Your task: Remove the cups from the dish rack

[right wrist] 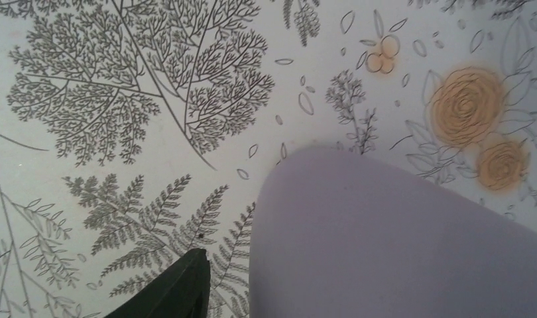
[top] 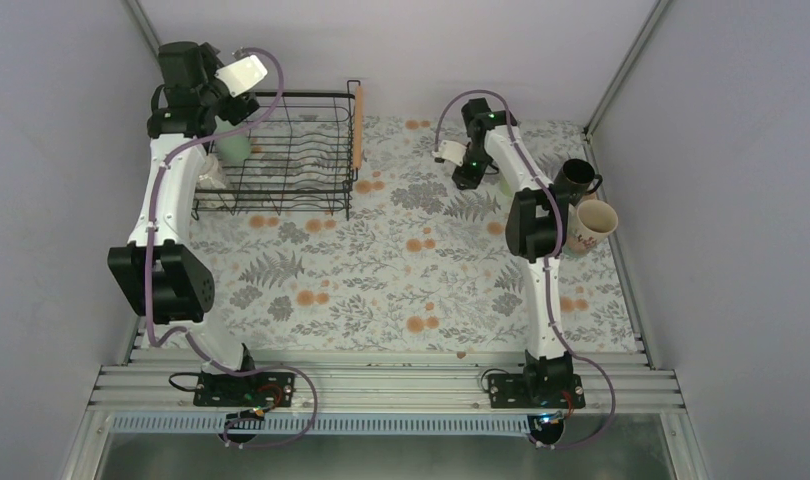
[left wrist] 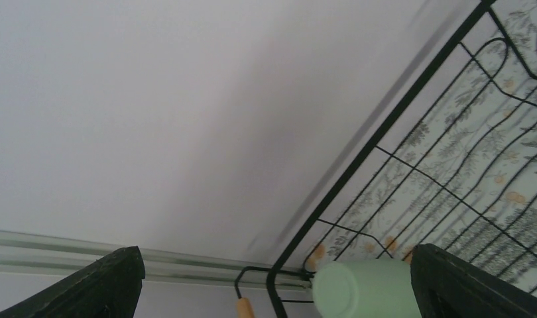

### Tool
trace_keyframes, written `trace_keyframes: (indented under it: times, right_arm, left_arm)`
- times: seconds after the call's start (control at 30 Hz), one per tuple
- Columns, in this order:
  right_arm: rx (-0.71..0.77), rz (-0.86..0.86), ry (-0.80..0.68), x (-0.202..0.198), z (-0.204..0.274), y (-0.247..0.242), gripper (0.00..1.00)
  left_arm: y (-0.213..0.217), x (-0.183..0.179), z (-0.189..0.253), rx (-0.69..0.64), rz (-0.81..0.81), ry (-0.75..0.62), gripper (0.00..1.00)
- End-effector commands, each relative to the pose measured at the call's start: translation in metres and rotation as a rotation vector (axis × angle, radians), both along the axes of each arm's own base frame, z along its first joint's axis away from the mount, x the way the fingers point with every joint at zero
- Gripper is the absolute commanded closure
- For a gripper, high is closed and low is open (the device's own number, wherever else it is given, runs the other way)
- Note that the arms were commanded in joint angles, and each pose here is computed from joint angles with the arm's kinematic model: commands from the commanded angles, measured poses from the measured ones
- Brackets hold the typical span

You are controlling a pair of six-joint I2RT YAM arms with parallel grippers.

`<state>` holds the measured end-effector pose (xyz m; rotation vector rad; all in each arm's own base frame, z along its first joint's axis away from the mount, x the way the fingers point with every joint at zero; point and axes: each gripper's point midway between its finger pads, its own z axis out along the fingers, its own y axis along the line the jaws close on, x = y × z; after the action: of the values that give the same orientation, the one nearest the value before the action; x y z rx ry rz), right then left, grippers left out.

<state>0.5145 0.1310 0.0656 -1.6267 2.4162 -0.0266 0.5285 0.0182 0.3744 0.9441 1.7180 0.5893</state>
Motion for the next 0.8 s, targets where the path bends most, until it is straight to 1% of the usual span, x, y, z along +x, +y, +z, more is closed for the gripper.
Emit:
trace_keyframes:
  times: [0.0,0.07,0.23,0.37,0.53,0.67,0.77]
  right_arm:
    - [0.027,-0.019,-0.139,0.017,0.047,0.007,0.51]
    - [0.047,-0.022,-0.199,0.020,0.072,0.009,0.47]
    - [0.089,-0.022,-0.352,0.019,0.142,0.015,0.43]
    - [0.116,-0.016,-0.415,0.008,0.180,0.019,0.39]
    - [0.210,-0.015,-0.483,-0.008,0.224,0.028,0.25]
    - [0.304,-0.007,-0.530,-0.027,0.250,0.041,0.05]
    - [0.350,-0.014,-0.523,-0.037,0.253,0.050,0.00]
  left_arm:
    - [-0.005,-0.015,0.017,-0.032,-0.027,-0.043,0.00]
    - [-0.005,-0.015,0.011,-0.031,-0.027,-0.032,0.00]
    - [-0.007,-0.014,-0.002,-0.033,-0.037,0.010,0.00]
    - [-0.006,-0.012,-0.017,-0.010,-0.043,0.059,0.00]
    - [0.015,0.001,-0.044,0.052,0.002,0.150,0.00]
    - [0.045,0.016,-0.065,0.049,0.057,0.247,0.00]
    - [0.065,0.031,-0.075,-0.001,0.091,0.317,0.00]
